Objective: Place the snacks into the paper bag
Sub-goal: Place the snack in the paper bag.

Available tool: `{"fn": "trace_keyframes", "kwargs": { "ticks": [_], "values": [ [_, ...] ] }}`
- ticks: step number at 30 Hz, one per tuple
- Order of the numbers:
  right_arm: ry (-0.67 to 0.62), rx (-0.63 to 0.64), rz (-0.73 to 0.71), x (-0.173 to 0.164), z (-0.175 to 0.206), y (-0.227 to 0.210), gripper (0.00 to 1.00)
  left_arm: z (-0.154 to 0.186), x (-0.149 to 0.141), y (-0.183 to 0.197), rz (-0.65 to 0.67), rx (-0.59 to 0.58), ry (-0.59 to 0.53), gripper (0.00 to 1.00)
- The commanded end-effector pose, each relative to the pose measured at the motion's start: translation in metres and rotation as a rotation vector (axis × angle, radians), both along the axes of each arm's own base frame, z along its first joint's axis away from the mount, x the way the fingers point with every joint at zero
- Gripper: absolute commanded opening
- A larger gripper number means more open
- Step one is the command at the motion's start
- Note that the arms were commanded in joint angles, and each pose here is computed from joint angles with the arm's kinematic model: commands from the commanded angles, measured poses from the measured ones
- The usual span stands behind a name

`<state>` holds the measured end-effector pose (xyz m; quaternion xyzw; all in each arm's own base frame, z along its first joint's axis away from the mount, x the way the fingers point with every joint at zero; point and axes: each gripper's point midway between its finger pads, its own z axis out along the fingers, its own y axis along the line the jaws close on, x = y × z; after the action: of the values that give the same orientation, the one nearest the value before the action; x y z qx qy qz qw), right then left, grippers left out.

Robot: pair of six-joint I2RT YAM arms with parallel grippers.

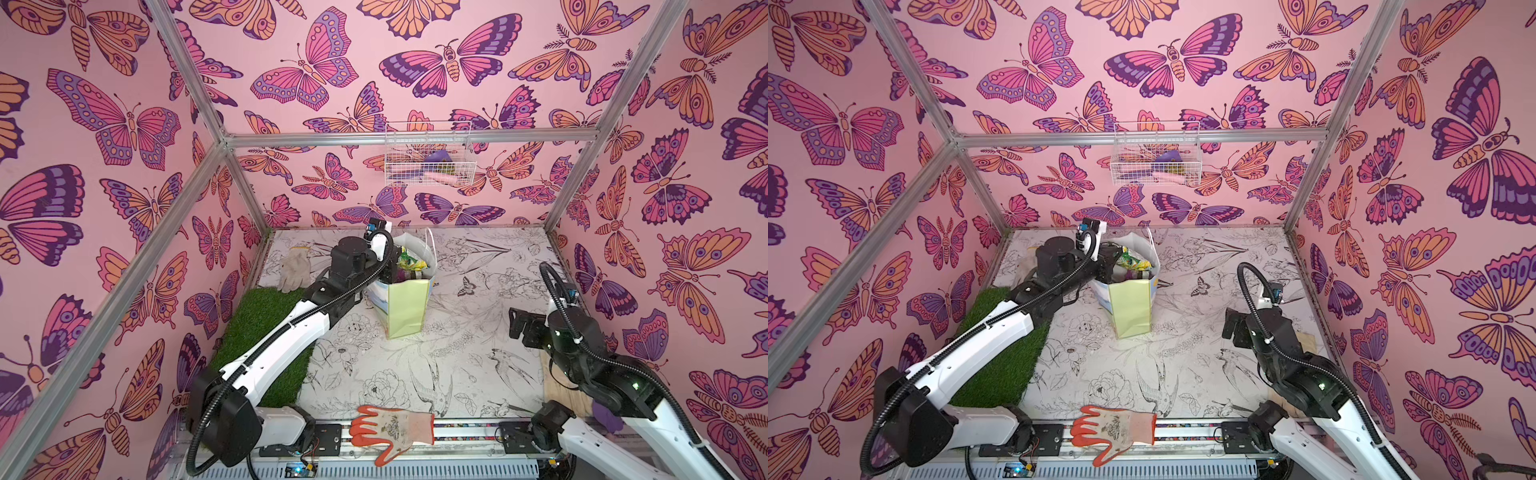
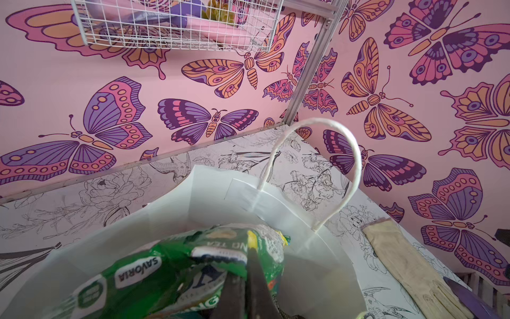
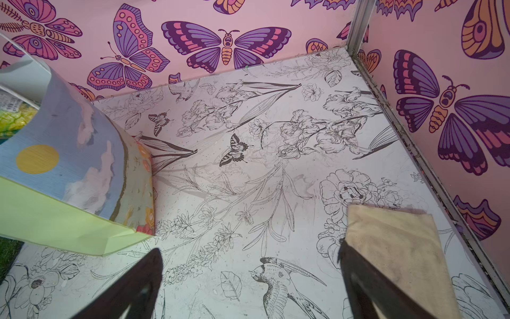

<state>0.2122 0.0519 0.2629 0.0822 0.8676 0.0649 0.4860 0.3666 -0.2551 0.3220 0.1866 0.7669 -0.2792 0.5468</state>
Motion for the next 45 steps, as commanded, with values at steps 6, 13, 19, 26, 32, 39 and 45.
{"fn": "trace_keyframes", "kwargs": {
  "ticks": [6,13,19,26,32,39,45],
  "values": [
    [-0.002,0.011,-0.021,0.0,-0.001,-0.003,0.99,0.003,0.006,0.003,0.016,-0.027,-0.016,0.0],
    [-0.002,0.015,-0.02,-0.001,-0.001,-0.003,0.99,-0.005,0.009,0.004,0.029,-0.016,0.004,0.0],
    [-0.001,0.015,-0.021,-0.001,-0.001,-0.003,0.99,-0.013,0.011,0.005,0.038,-0.004,0.022,0.03],
    [0.002,0.014,-0.021,0.0,-0.002,-0.003,0.99,-0.022,0.013,0.005,0.044,0.003,0.041,0.08],
    [0.003,0.013,-0.018,0.001,-0.003,-0.001,0.99,-0.027,0.014,0.004,0.044,0.007,0.052,0.11],
    [0.003,0.013,-0.014,0.003,-0.002,0.0,0.99,-0.03,0.014,0.005,0.047,0.01,0.065,0.18],
    [0.003,0.015,-0.013,0.004,-0.002,0.002,0.99,-0.024,0.013,0.006,0.049,0.006,0.056,0.23]
  ]
}}
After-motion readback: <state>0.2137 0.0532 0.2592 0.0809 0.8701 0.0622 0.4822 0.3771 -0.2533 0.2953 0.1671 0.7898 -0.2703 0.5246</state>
